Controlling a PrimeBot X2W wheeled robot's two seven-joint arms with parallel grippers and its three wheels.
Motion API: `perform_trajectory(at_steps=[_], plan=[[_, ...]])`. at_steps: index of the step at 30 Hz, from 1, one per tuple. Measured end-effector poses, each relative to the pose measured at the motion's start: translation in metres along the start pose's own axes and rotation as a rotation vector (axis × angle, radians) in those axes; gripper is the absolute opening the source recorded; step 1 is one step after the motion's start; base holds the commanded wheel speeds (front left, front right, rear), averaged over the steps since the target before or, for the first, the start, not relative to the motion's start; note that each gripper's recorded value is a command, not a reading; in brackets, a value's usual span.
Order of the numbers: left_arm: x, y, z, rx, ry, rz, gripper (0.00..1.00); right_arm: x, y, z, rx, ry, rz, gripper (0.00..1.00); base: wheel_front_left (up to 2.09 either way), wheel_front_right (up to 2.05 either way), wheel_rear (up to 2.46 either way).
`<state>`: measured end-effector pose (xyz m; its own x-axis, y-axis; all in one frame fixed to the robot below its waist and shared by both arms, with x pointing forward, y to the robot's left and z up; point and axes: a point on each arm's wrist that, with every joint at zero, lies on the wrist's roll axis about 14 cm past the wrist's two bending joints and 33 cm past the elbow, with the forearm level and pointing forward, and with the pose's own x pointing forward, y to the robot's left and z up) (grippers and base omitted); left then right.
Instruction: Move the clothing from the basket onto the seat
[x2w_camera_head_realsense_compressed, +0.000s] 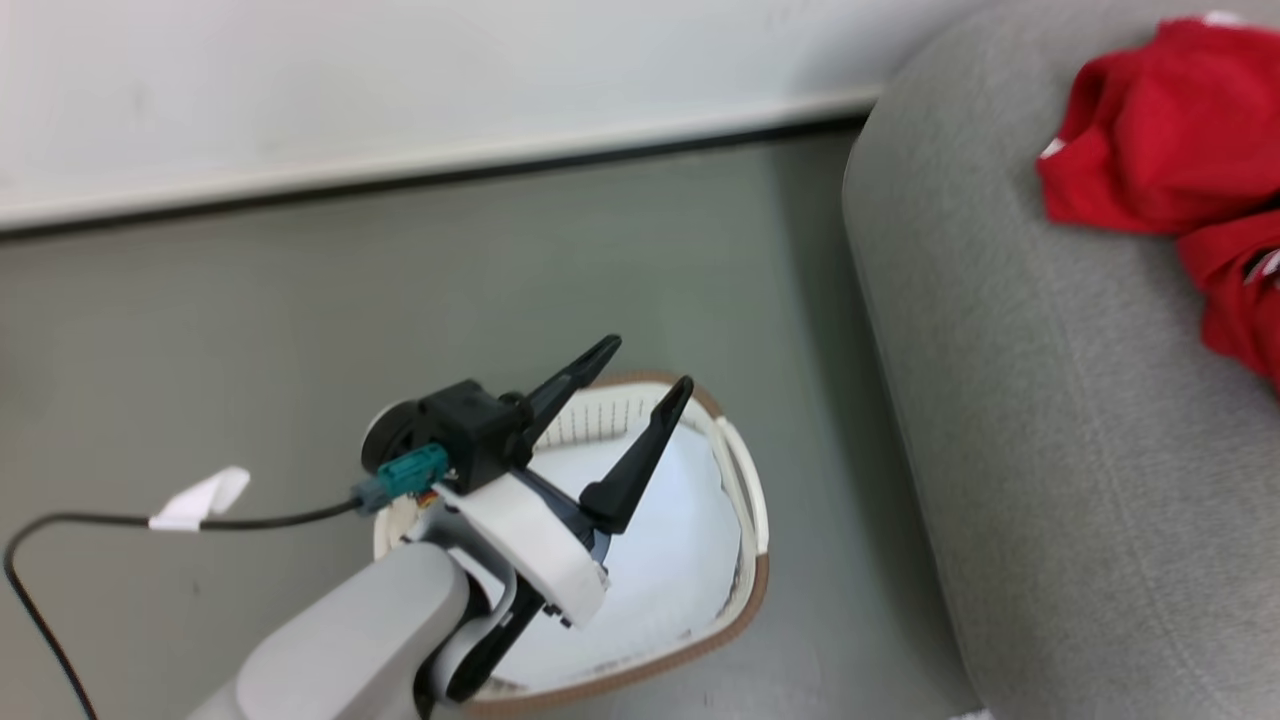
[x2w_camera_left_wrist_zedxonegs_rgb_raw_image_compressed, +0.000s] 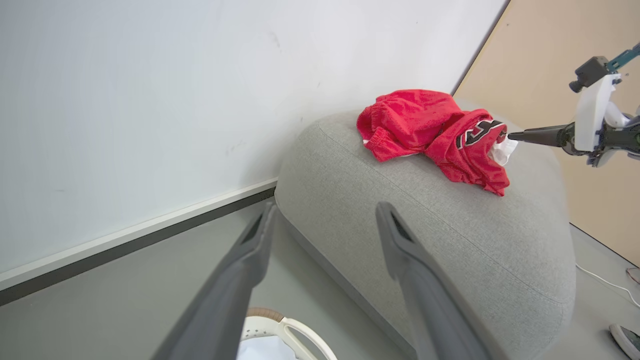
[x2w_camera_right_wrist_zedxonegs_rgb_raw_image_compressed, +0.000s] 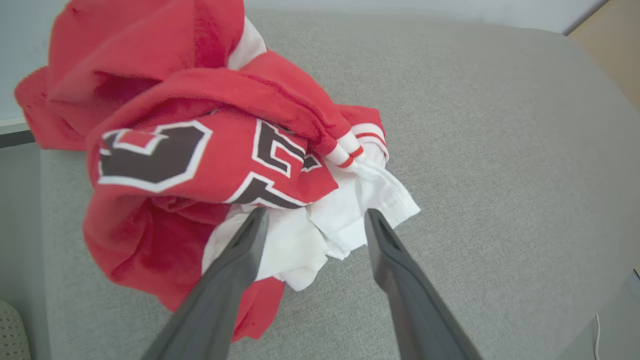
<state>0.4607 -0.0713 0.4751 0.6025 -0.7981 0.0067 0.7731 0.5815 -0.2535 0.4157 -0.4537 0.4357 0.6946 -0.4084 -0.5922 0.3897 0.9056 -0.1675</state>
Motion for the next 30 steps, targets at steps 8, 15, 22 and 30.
perform_trajectory(at_steps=[8, 15, 22, 30], plan=[[-0.024, -0.018, 0.041, 0.039, -0.075, 0.06, 1.0, -0.062, -0.008, 0.06, -0.06, -0.21, 0.071, 1.0, 0.0, 0.0, 0.0], [-0.057, -0.013, 0.084, 0.082, -0.17, 0.193, 1.0, -0.123, 0.023, 0.112, -0.076, -0.476, 0.208, 1.0, 0.0, 0.0, 0.0], [-0.113, 0.019, 0.14, 0.115, -0.334, 0.409, 1.0, -0.17, 0.084, 0.139, -0.008, -0.705, 0.411, 1.0, 0.0, 0.0, 0.0], [-0.182, 0.053, 0.141, 0.142, -0.373, 0.629, 1.0, -0.198, 0.157, 0.123, 0.155, -0.8, 0.63, 1.0, 0.0, 0.0, 0.0]])
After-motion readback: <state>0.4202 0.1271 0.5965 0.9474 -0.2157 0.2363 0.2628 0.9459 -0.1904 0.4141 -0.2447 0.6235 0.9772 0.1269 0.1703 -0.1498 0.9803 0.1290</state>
